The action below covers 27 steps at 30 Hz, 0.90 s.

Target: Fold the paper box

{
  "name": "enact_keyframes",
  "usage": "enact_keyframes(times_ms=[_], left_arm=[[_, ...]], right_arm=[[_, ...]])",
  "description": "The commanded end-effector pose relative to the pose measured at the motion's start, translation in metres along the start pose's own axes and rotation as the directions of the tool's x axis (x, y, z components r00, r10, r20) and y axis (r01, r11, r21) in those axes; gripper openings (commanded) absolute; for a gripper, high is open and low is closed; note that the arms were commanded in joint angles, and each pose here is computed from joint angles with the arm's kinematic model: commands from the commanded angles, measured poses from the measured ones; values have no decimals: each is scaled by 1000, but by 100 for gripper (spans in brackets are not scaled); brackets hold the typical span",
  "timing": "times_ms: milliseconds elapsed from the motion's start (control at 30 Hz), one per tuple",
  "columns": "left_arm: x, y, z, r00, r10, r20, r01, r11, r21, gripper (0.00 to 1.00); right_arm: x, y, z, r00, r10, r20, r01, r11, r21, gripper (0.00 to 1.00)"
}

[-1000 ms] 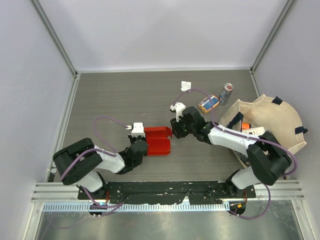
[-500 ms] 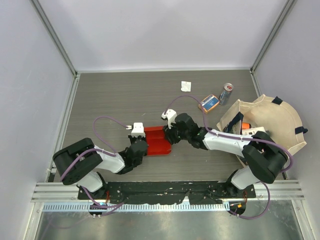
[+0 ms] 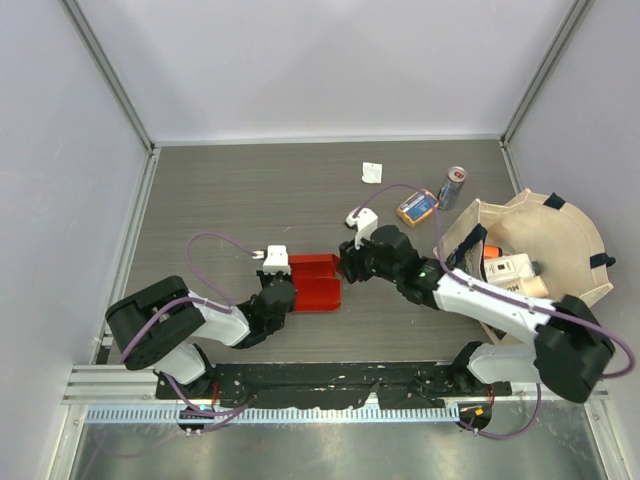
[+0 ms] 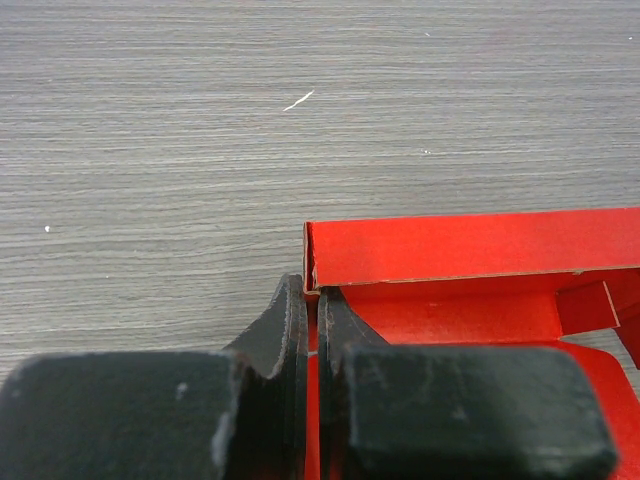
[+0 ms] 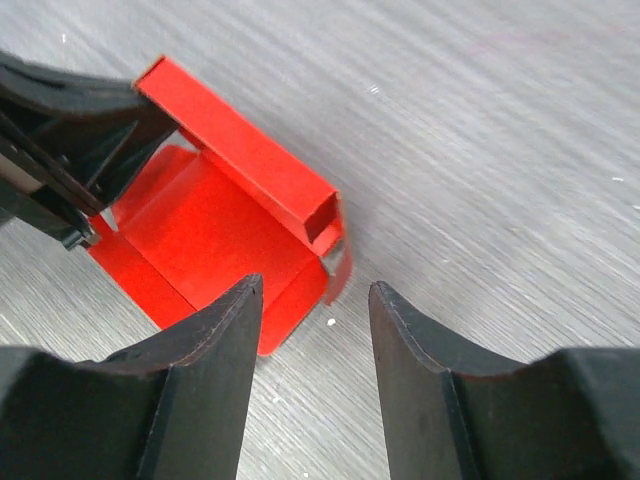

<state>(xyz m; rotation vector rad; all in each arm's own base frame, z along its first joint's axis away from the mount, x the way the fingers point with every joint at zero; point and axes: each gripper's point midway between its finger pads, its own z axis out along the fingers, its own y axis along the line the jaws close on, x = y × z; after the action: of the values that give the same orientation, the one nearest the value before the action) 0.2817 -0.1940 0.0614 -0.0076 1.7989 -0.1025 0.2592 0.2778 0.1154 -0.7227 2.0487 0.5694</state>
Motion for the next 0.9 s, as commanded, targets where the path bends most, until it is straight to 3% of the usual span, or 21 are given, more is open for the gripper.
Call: enact_keyframes(times_ms=[0, 100, 167, 333, 667, 867], left_arm=[[-2, 1, 0, 1000, 25, 3, -25, 1000, -12, 0], [1, 1, 0, 1000, 24, -1, -24, 1000, -11, 0], [1, 2, 0, 1000, 21, -1, -21, 1000, -11, 0], [-1, 3, -1, 1000, 23, 4, -23, 1000, -14, 0], [-2, 2, -1, 1000, 22, 6, -22, 1000, -10, 0], [-1, 1, 0, 1000, 26, 3, -26, 1000, -6, 0]], right_arm=[[-16, -40, -34, 992, 102, 77, -115, 974, 197, 53], [-3, -69, -38, 992, 115, 48, -124, 945, 304, 52], [16, -79, -31, 996, 78, -37, -60, 936, 346, 50], [22, -86, -10, 997, 19, -77, 10, 933, 359, 45], [22, -34, 23, 996, -67, -66, 73, 993, 95, 43], [26, -18, 33, 993, -89, -77, 91, 996, 23, 43]])
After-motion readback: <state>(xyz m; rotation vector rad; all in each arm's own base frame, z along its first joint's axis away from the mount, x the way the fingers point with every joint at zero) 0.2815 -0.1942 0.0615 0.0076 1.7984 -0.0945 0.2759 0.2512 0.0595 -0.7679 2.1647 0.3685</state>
